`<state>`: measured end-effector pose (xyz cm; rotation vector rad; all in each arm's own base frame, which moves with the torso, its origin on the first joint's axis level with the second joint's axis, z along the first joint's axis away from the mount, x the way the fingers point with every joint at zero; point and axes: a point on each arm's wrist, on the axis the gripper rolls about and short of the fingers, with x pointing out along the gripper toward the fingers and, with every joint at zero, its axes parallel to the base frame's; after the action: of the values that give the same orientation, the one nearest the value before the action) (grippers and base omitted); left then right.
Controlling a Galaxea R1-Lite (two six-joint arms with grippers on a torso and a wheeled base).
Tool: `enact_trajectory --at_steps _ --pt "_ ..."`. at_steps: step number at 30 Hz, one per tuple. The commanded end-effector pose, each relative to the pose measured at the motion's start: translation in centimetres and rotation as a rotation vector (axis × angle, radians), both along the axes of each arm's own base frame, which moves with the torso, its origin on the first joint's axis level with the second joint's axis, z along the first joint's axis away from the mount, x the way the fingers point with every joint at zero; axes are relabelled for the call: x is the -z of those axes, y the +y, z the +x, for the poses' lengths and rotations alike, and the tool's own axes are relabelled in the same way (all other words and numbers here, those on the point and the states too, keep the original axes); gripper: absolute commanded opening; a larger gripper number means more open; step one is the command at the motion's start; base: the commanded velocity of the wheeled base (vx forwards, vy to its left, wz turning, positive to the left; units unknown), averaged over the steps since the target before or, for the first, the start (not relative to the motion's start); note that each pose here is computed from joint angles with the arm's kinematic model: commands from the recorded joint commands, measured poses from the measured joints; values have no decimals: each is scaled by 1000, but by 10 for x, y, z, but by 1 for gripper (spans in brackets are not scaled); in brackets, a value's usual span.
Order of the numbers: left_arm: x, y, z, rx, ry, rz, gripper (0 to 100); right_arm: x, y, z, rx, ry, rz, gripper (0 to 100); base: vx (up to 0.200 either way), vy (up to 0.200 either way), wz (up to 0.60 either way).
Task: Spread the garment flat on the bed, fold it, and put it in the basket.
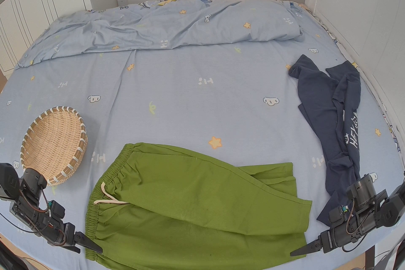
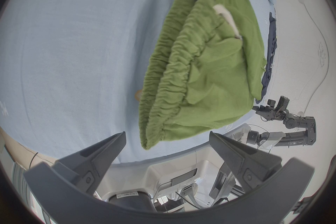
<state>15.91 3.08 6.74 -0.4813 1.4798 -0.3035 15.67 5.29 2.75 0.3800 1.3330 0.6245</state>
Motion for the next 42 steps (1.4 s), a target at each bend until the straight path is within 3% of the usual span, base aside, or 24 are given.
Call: enact_trajectory --at_steps 1,7,11,16,19,25,32,42 --pt "-47 -5 -25 -10 -174 57 100 -22 -5 -8 22 -156 38 100 0 0 0" --pt "-90 -8 -39 -50 -338 123 100 -49 -20 -14 121 -334 55 100 0 0 0" --pt "-112 -10 -26 -31 -429 131 100 -65 -28 -13 175 -435 61 100 0 0 0" --pt "-123 -16 14 1 -438 91 100 -77 -31 -2 204 -497 51 100 0 0 0" --pt "-117 -26 67 4 -435 54 100 -90 -31 13 223 -554 34 100 0 0 0" --pt "-83 -43 147 -54 -469 0 100 -90 -27 22 200 -553 38 100 0 0 0" --pt "-78 -44 182 -128 -602 -47 100 -88 -23 19 179 -547 39 100 0 0 0" --pt "-46 -46 213 -126 -586 -38 100 -88 -23 18 176 -546 39 100 0 0 0"
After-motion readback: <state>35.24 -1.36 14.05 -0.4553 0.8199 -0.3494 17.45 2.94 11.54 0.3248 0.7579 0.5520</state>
